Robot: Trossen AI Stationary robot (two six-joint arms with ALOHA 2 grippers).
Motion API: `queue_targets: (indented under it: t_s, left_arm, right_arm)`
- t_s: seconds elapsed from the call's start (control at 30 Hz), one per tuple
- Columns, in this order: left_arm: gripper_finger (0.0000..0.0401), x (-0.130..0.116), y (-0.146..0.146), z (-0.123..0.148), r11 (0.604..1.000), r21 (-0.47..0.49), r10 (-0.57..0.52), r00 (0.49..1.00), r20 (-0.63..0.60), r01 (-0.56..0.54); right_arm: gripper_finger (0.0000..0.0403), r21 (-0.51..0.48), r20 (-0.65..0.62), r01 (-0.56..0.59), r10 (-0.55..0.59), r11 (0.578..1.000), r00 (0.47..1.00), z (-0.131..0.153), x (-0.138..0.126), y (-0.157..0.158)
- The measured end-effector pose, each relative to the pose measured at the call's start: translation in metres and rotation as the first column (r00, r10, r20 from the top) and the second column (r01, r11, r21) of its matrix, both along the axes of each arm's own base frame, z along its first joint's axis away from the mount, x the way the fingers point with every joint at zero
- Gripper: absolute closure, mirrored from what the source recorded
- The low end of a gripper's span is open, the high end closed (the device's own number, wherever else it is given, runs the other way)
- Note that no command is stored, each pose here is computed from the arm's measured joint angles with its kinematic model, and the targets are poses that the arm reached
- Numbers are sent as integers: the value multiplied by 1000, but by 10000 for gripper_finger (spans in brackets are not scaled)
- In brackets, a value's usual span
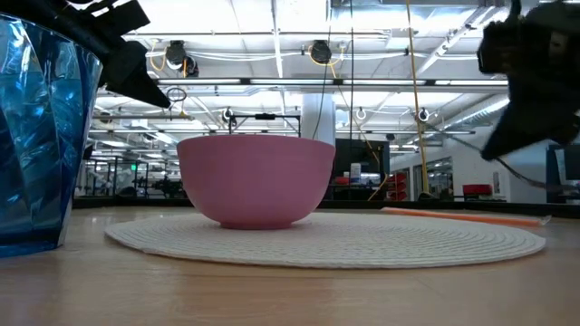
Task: Pick & Place Utensil
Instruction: Put the blue fork into the pink bowl
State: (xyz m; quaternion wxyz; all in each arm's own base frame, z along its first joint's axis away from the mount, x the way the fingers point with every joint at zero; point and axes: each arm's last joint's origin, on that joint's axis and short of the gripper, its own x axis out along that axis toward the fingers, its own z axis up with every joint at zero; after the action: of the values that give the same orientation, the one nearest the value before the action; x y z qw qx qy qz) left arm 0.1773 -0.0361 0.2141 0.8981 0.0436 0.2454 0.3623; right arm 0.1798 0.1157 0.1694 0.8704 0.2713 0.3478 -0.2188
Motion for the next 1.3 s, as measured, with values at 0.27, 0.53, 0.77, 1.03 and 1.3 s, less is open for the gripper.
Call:
queue_targets:
  t_s: [0.27, 0.53, 0.77, 1.03, 1.3]
  left_arm:
    - [267, 3, -1, 3, 1000, -17, 0, 999, 46, 1]
    - [267, 15, -8, 15, 987, -97, -110, 977, 182, 129]
    - [267, 26, -12, 21, 976, -129, -134, 947, 291, 178]
    - [267, 41, -18, 15, 963, -106, -209, 935, 286, 247]
    - [267, 40, -17, 8, 972, -88, -195, 956, 217, 218]
  right_arm:
    - [403, -265, 194, -114, 168, 957, 966, 26, 19, -4]
    - [403, -509, 336, -100, 305, 855, 891, 58, 47, -23]
    - [403, -505, 451, -156, 414, 849, 791, 55, 81, -41]
    - [403, -489, 565, -135, 430, 862, 704, 26, 113, -47]
    - [403, -364, 675, -84, 325, 928, 662, -9, 130, -50]
